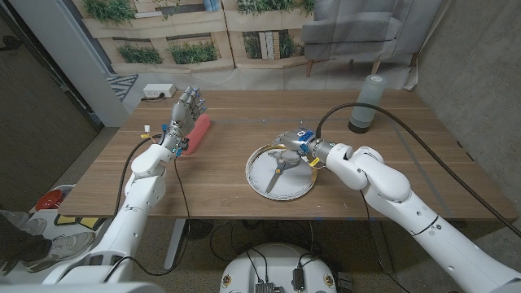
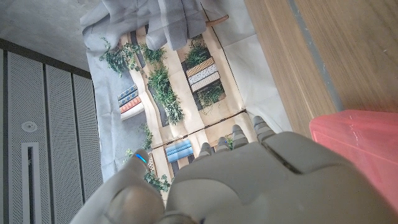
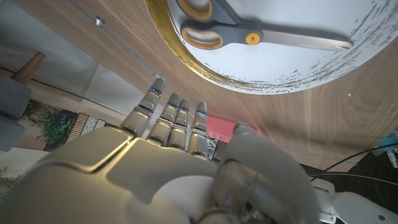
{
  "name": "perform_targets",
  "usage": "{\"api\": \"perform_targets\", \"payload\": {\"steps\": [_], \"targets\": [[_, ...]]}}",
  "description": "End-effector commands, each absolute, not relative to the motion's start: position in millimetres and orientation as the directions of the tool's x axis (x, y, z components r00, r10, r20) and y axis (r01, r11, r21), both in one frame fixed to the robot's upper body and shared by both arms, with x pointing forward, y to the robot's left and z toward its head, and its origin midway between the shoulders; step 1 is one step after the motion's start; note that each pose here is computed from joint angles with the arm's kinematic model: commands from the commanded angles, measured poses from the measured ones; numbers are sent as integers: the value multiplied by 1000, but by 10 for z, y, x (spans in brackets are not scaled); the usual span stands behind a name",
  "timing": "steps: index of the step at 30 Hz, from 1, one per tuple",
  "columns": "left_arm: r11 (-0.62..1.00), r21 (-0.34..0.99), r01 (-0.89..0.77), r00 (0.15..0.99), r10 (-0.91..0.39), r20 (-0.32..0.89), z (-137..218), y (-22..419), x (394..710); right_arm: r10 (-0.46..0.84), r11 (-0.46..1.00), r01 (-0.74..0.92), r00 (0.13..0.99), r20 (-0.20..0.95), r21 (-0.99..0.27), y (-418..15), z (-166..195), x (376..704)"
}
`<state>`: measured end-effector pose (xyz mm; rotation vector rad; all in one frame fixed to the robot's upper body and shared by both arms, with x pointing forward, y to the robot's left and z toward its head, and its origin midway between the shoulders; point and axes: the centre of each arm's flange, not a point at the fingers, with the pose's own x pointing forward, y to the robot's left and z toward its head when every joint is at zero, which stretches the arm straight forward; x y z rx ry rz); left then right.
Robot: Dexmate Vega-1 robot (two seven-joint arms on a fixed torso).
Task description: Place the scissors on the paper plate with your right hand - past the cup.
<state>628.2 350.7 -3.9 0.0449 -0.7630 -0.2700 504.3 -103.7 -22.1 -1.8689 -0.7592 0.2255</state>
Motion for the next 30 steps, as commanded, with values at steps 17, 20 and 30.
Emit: {"api": "perform_targets", "payload": {"steps": [17,20,30], "targets": [[962,164,216,690,-270,672,-10,3561,6157,588,-206,439,770,248,-874,-1084,-61,4978],[963,167,213,692,-269,670,-9,3586,6155,586,-204,437,771,248,-876,-1076,-50,4992],[959,171,226,686,-281,671,36,3573,6210,578,-218,440,777,248,-871,-1065,-34,5026]]}}
